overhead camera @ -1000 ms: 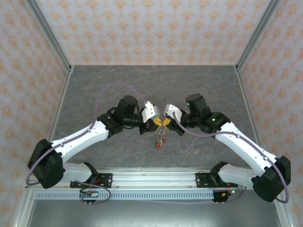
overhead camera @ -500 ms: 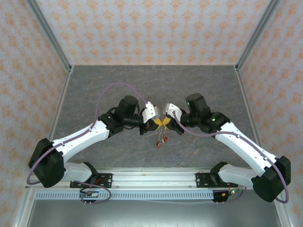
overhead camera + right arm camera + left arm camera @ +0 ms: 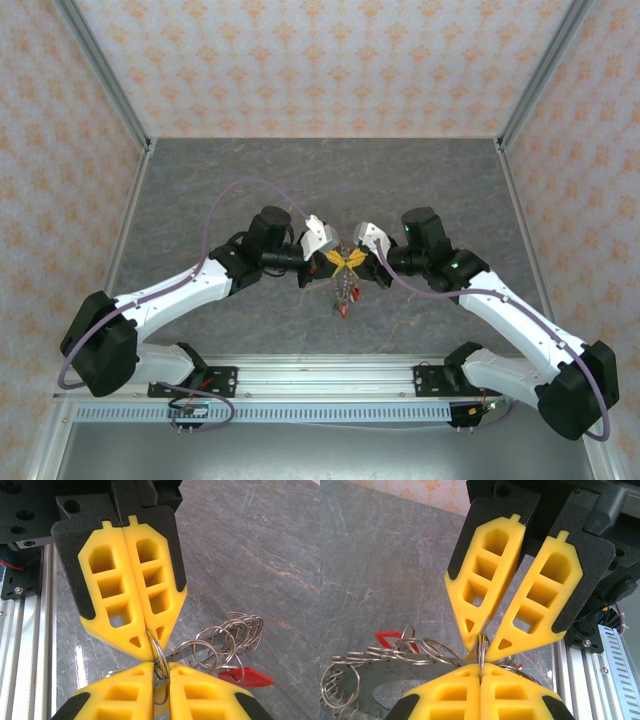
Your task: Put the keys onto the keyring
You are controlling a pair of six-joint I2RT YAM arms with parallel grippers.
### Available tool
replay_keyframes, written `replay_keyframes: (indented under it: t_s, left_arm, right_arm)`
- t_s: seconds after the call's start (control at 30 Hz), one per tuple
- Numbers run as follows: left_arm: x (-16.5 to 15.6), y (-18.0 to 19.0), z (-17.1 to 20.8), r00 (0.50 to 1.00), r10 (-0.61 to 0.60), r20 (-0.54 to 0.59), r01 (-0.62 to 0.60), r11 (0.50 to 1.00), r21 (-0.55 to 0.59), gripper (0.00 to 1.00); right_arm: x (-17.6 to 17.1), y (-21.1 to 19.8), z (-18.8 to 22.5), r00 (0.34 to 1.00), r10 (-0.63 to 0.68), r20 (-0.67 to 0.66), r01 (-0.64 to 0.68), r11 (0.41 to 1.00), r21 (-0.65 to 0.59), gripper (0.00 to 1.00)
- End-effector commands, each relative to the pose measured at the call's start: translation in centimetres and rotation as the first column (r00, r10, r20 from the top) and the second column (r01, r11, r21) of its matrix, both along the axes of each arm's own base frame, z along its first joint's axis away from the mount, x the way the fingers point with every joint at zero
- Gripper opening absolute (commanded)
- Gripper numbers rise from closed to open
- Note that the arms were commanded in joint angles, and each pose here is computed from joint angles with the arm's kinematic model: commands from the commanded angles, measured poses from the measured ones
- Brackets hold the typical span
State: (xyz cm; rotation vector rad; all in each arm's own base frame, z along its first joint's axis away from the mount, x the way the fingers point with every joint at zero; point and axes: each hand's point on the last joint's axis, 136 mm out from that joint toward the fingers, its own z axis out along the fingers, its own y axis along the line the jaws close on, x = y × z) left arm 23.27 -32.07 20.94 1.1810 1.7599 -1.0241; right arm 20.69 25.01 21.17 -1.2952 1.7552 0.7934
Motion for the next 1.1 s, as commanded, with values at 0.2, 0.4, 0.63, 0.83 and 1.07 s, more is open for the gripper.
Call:
replay_keyframes:
  t_s: [0.2, 0.4, 0.63, 0.83, 1.07]
  left_arm:
    - [0.5, -0.3, 2.3, 0.998, -0.004, 0.069, 0.007, 0.999, -0.046, 0.07]
    - [1.0, 0.5, 1.5, 0.994, 0.029, 0.11, -0.034, 0.999, 0.04, 0.19]
    - [0.8, 0.9, 1.1, 0.991, 0.006, 0.135, -0.021, 0.994, 0.109, 0.21]
    - [0.0, 0.3, 1.1, 0.991, -0.037, 0.128, 0.022, 0.993, 0.118, 0.24]
    - [0.1, 0.0, 0.6, 0.991, -0.056, 0.123, 0.037, 0.988, 0.147, 0.24]
  right_arm:
    - [0.4, 0.6, 1.5, 1.0, 0.015, 0.021, -0.017, 0.997, 0.073, 0.02]
    - [0.3, 0.2, 1.4, 0.999, 0.034, 0.003, -0.034, 0.999, -0.019, 0.0]
    - [0.2, 0.1, 1.7, 0.999, 0.042, 0.021, -0.04, 0.998, -0.057, 0.0]
    - [-0.1, 0.3, 2.1, 0.998, 0.061, 0.033, -0.059, 0.997, -0.059, 0.0]
    - [-0.5, 0.5, 2.6, 0.995, 0.085, 0.048, -0.083, 0.996, -0.038, 0.0]
